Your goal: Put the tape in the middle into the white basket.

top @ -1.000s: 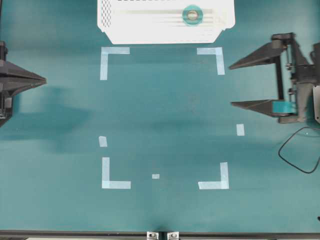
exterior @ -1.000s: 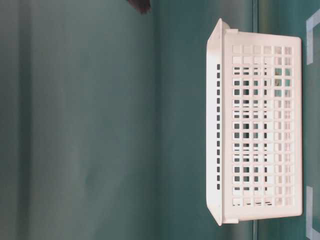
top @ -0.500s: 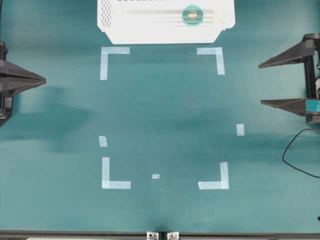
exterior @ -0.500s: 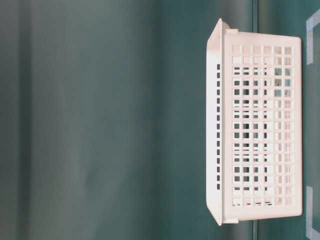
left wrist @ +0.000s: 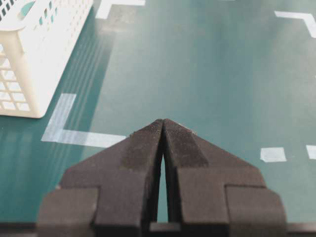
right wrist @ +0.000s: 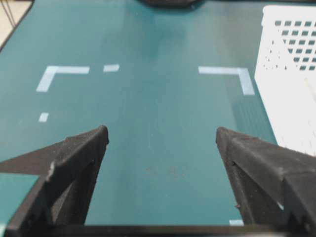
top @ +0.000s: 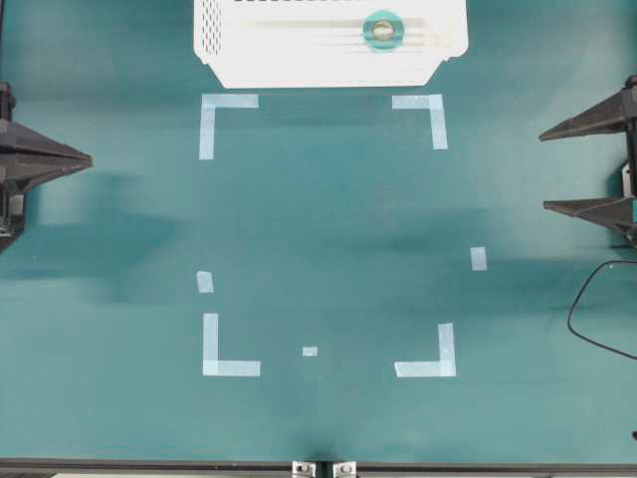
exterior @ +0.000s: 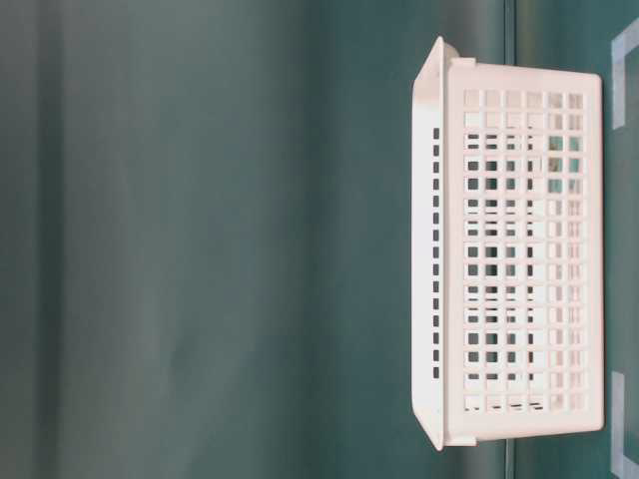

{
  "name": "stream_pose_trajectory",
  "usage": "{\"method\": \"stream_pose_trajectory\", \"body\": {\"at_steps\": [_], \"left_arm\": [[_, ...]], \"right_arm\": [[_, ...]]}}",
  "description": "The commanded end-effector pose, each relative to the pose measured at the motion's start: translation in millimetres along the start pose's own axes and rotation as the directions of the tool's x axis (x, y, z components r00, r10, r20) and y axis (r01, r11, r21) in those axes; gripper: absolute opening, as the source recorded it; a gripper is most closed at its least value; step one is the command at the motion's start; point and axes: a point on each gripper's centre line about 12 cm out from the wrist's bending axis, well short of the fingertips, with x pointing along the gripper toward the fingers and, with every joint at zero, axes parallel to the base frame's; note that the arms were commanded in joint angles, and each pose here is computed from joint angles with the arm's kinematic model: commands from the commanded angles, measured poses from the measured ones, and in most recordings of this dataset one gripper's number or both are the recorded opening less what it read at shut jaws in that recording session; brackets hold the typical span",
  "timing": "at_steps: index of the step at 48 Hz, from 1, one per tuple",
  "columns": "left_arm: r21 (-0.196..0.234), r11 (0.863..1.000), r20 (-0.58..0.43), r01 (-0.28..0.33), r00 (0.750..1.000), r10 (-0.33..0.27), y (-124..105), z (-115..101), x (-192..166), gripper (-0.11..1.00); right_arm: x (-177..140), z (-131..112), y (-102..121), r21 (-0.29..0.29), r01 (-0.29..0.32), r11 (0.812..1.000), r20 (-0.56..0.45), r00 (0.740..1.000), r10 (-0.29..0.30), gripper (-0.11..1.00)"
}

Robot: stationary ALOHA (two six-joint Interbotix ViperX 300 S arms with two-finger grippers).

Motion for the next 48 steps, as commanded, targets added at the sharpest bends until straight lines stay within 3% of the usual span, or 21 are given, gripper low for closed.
{"method": "stream_pose_trajectory", "body": {"at_steps": [1,48], "left_arm": [[-0.001,1.000,0.012,-0.003,1.000,0.003,0,5,0,-0.10],[0.001,1.000,0.011,-0.005,1.000,0.005,0,5,0,-0.10]], "right_arm": [[-1,0,0,0.001,-0.002,1.000,0.003,1.000,0.002,0.96],[-12,-66,-10,0.000,0.019,1.000,-0.127,0.992,-0.019,0.96]]}}
